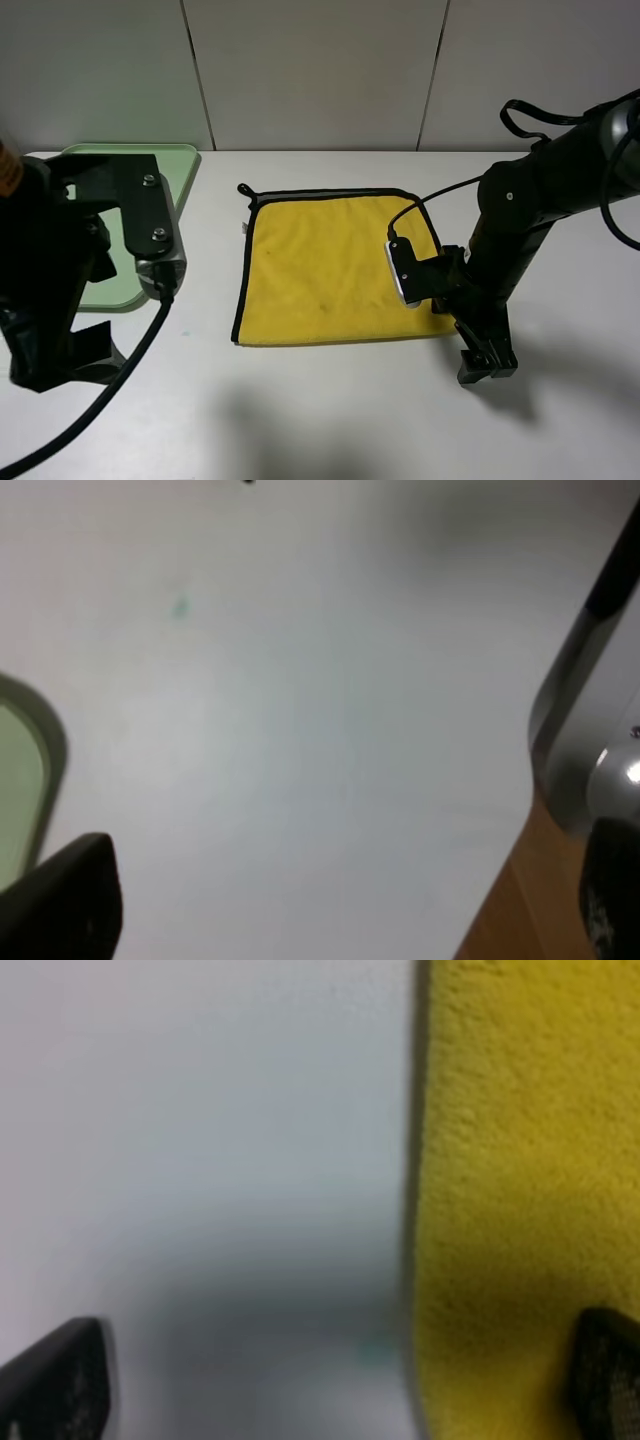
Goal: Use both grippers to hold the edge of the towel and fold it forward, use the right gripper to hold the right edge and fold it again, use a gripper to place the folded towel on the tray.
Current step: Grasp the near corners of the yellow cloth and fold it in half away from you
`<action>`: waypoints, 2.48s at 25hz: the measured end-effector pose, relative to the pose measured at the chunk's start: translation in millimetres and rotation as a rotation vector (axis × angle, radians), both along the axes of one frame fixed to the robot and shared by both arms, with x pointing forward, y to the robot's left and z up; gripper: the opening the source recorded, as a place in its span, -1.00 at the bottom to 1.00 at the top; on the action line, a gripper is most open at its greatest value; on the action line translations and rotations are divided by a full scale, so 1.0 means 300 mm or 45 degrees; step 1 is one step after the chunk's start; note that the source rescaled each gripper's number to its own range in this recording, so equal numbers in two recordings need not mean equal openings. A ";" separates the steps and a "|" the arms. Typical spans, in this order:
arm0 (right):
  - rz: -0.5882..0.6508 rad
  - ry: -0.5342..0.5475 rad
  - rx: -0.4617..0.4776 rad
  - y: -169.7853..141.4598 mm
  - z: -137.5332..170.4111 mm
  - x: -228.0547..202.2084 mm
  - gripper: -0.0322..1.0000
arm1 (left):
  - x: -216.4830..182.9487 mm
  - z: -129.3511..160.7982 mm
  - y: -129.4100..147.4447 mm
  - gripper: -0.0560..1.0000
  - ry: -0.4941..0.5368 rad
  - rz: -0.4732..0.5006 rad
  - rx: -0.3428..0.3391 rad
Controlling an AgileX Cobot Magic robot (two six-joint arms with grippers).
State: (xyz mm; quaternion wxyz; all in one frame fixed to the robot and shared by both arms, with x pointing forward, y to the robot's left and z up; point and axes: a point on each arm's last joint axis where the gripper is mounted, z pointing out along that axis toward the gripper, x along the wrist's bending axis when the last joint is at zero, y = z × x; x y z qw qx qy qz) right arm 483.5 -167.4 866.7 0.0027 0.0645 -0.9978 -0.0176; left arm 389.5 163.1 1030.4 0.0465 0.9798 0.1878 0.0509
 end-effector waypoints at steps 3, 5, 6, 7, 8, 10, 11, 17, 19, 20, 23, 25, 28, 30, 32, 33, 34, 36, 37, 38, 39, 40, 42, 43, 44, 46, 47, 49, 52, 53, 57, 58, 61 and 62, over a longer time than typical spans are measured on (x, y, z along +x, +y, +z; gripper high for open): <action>-0.008 0.006 0.003 0.001 -0.004 -0.001 1.00 | 0.011 0.002 -0.012 0.81 -0.047 -0.031 -0.045; -0.020 0.014 0.007 0.003 -0.007 -0.001 1.00 | 0.016 -0.001 -0.019 0.81 -0.058 -0.046 -0.063; -0.024 0.015 0.010 0.004 -0.007 -0.001 1.00 | 0.019 -0.005 -0.026 0.81 -0.056 -0.056 -0.074; -0.028 0.017 0.011 0.004 -0.008 -0.001 1.00 | 0.024 -0.016 -0.035 0.81 -0.040 -0.065 -0.078; -0.028 0.017 0.011 0.004 -0.008 -0.001 1.00 | 0.029 -0.027 -0.044 0.80 -0.027 -0.072 -0.080; -0.036 0.017 0.017 0.005 -0.009 -0.001 1.00 | 0.046 -0.064 -0.063 0.80 0.014 -0.074 -0.056; -0.038 0.016 0.019 0.006 -0.009 -0.001 1.00 | 0.066 -0.104 -0.082 0.80 0.038 -0.076 -0.034; -0.067 0.012 0.040 0.011 -0.009 0.001 1.00 | 0.119 -0.227 -0.132 0.79 0.087 -0.076 0.010; -0.071 0.016 0.040 0.011 -0.012 0.000 1.00 | 0.132 -0.262 -0.144 0.79 0.097 -0.080 0.019; -0.072 0.018 0.040 0.012 -0.015 0.000 1.00 | 0.139 -0.279 -0.151 0.79 0.095 -0.087 0.018; -0.082 0.022 0.047 0.014 -0.017 0.000 1.00 | 0.158 -0.322 -0.172 0.78 0.083 -0.101 -0.003; -0.080 0.020 0.057 0.015 -0.017 0.001 1.00 | 0.171 -0.343 -0.189 0.78 0.086 -0.108 -0.018; -0.076 0.018 0.077 0.018 -0.019 0.003 1.00 | 0.196 -0.362 -0.224 0.78 0.105 -0.120 -0.044; -0.070 0.011 0.091 0.022 -0.018 0.005 1.00 | 0.215 -0.371 -0.247 0.78 0.112 -0.138 -0.059; -0.069 0.008 0.099 0.024 -0.018 0.005 1.00 | 0.233 -0.373 -0.269 0.78 0.113 -0.147 -0.076; -0.073 0.007 0.104 0.025 -0.018 0.006 1.00 | 0.242 -0.373 -0.280 0.78 0.114 -0.151 -0.084; -0.073 0.006 0.106 0.025 -0.018 0.006 1.00 | 0.247 -0.376 -0.287 0.78 0.117 -0.159 -0.089; -0.076 0.006 0.109 0.026 -0.019 0.006 1.00 | 0.253 -0.382 -0.295 0.78 0.119 -0.196 -0.093; -0.078 0.005 0.110 0.026 -0.019 0.007 1.00 | 0.255 -0.389 -0.297 0.78 0.123 -0.220 -0.088; -0.077 0.005 0.111 0.027 -0.019 0.007 1.00 | 0.257 -0.396 -0.299 0.78 0.127 -0.249 -0.081; -0.080 0.004 0.113 0.027 -0.019 0.007 1.00 | 0.259 -0.401 -0.302 0.78 0.131 -0.272 -0.076; -0.080 0.002 0.113 0.027 -0.019 0.007 1.00 | 0.261 -0.410 -0.304 0.78 0.137 -0.283 -0.071; -0.083 0.001 0.116 0.028 -0.019 0.008 1.00 | 0.265 -0.427 -0.308 0.78 0.152 -0.296 -0.058; -0.084 0.000 0.117 0.028 -0.019 0.008 1.00 | 0.267 -0.437 -0.310 0.78 0.159 -0.299 -0.052; -0.085 -0.001 0.117 0.028 -0.019 0.008 1.00 | 0.270 -0.446 -0.313 0.78 0.165 -0.304 -0.046; -0.086 0.000 0.119 0.028 -0.018 0.008 1.00 | 0.272 -0.467 -0.313 0.78 0.178 -0.312 -0.031; -0.086 0.000 0.118 0.028 -0.019 0.008 1.00 | 0.273 -0.480 -0.313 0.78 0.188 -0.323 -0.021; -0.087 0.000 0.119 0.029 -0.019 0.008 1.00 | 0.273 -0.504 -0.313 0.78 0.209 -0.334 -0.004; -0.087 0.000 0.119 0.028 -0.019 0.008 1.00 | 0.273 -0.538 -0.313 0.78 0.231 -0.335 0.014; -0.089 0.001 0.120 0.029 -0.019 0.008 1.00 | 0.275 -0.540 -0.314 0.78 0.229 -0.335 0.013; -0.098 -0.001 0.126 0.030 -0.019 0.009 1.00 | 0.277 -0.544 -0.316 0.77 0.223 -0.334 0.011; -0.100 -0.003 0.128 0.031 -0.019 0.009 1.00 | 0.278 -0.545 -0.317 0.77 0.217 -0.333 0.007; -0.106 -0.003 0.131 0.031 -0.019 0.009 1.00 | 0.284 -0.546 -0.321 0.72 0.191 -0.332 -0.007; -0.109 -0.003 0.133 0.032 -0.019 0.010 1.00 | 0.285 -0.547 -0.322 0.68 0.185 -0.331 -0.010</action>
